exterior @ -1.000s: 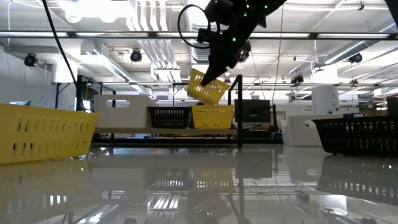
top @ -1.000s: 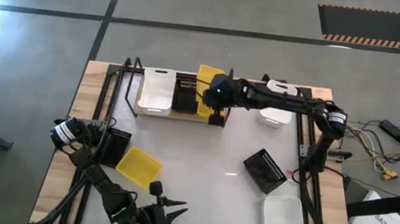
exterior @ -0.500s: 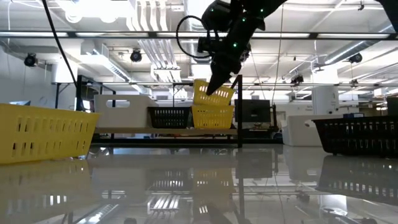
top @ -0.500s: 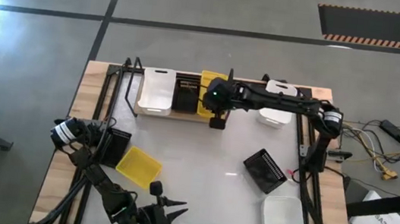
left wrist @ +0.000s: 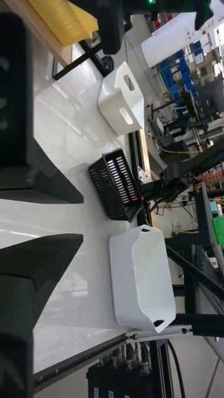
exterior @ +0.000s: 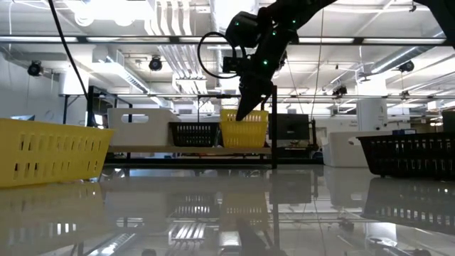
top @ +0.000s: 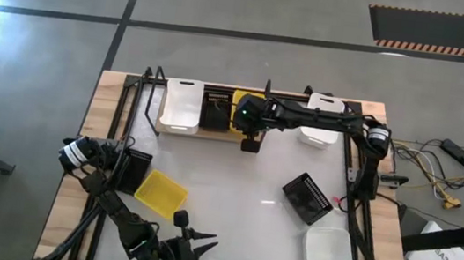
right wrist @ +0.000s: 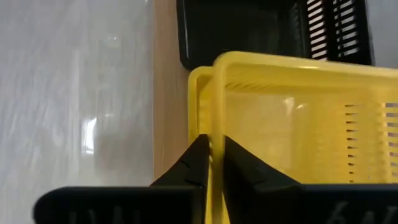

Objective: Stack baskets on shelf by color
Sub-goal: Stack the right yellow bin on top of the yellow bin, then stack the right black bin on top of the black bin

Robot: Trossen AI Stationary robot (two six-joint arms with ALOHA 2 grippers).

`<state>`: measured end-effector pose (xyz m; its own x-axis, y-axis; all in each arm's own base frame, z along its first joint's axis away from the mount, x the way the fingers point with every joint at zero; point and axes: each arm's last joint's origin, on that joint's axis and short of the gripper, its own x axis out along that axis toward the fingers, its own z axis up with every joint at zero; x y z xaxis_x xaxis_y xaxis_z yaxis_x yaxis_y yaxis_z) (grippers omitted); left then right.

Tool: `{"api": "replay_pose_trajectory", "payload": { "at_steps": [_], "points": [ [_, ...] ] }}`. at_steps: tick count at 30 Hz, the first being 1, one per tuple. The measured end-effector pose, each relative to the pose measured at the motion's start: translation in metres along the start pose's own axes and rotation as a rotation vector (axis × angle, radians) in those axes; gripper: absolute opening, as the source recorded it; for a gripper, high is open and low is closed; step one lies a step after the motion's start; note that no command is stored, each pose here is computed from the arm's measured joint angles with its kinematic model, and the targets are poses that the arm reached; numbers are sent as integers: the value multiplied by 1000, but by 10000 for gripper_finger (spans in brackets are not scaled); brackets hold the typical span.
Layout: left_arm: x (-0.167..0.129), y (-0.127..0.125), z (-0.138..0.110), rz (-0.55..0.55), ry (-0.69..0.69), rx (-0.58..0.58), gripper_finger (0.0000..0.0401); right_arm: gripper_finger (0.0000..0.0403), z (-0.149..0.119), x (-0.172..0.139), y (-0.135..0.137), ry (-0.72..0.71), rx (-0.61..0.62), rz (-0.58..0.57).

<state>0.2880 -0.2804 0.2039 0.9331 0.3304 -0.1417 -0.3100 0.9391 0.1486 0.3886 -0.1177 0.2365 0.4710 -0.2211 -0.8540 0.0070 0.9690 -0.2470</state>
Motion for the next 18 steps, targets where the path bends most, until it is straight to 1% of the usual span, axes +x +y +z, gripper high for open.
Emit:
{"api": "replay_pose_trajectory", "payload": {
  "at_steps": [7,12,15,18],
  "points": [
    [0,0,0,0,0,0,72,91,2,-7,0,2,-4,3],
    [0,0,0,0,0,0,72,127,15,-22,4,-22,4,7],
    [0,0,0,0,0,0,72,135,22,-35,16,-55,9,17],
    [-2,-1,0,-4,-1,-3,72,133,27,-49,44,-107,-20,44]
  ]
}}
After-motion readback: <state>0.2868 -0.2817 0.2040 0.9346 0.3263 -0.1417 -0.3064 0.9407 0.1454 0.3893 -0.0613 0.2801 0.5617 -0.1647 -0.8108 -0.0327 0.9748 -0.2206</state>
